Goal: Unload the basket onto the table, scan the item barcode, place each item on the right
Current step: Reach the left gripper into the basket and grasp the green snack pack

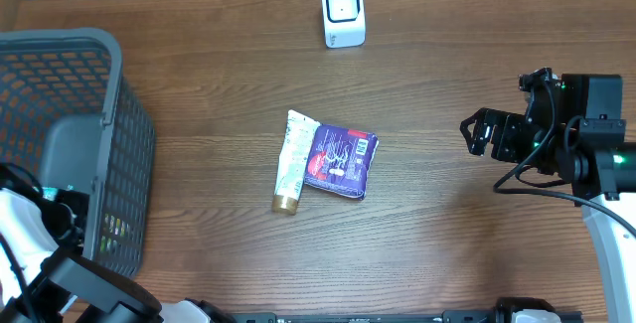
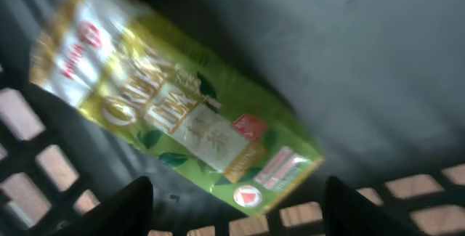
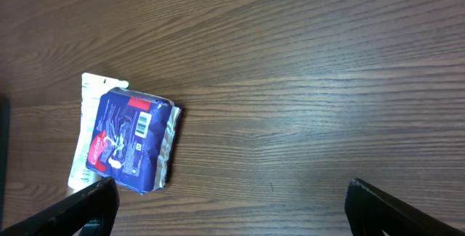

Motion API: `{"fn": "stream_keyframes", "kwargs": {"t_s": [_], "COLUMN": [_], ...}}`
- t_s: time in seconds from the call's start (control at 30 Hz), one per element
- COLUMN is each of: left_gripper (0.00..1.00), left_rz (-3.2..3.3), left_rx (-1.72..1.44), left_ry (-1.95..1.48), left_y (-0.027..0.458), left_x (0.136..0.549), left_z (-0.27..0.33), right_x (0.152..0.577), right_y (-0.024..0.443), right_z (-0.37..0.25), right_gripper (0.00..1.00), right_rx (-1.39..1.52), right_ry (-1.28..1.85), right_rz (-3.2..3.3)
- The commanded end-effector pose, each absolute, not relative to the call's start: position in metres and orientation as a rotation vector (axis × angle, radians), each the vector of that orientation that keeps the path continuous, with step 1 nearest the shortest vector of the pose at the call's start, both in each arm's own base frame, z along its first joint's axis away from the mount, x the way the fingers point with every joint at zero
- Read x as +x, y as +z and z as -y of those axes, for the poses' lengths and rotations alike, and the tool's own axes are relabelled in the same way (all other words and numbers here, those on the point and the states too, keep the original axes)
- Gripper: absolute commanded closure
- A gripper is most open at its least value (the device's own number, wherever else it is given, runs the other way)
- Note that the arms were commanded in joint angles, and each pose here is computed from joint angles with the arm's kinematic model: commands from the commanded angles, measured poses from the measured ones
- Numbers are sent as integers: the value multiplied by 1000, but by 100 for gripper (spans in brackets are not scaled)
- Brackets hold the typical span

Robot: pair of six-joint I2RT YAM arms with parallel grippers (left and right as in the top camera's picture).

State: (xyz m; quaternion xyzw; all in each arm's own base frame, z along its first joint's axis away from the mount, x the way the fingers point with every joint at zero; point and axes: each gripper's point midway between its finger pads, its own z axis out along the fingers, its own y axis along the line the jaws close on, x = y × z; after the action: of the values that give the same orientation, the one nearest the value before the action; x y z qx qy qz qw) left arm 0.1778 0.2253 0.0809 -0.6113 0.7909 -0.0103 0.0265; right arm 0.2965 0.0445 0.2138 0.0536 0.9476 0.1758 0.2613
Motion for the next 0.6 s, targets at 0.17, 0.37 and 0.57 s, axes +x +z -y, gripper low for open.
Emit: {"fn": "stream_keyframes", "kwargs": {"t_s": [0.17,0.37,0.57], "left_gripper": [0,0,8], "left_rz": [-2402,-2332,-2297], "left_rx": [-1975,-1961,-1930], "left_ry": [24,43,59], "left_y": [39,25,26], "left_x": [161,166,173], "left_z": [-214,-221,-230], "right_x": [299,298,298], "right_y": [223,222,222], "right_z": [-46,-46,-46], "right_gripper": [0,0,0], "right_rx": [127,128,129], "right_ry": [481,481,481], "right_rz": [-2543,-2548,-2548]}}
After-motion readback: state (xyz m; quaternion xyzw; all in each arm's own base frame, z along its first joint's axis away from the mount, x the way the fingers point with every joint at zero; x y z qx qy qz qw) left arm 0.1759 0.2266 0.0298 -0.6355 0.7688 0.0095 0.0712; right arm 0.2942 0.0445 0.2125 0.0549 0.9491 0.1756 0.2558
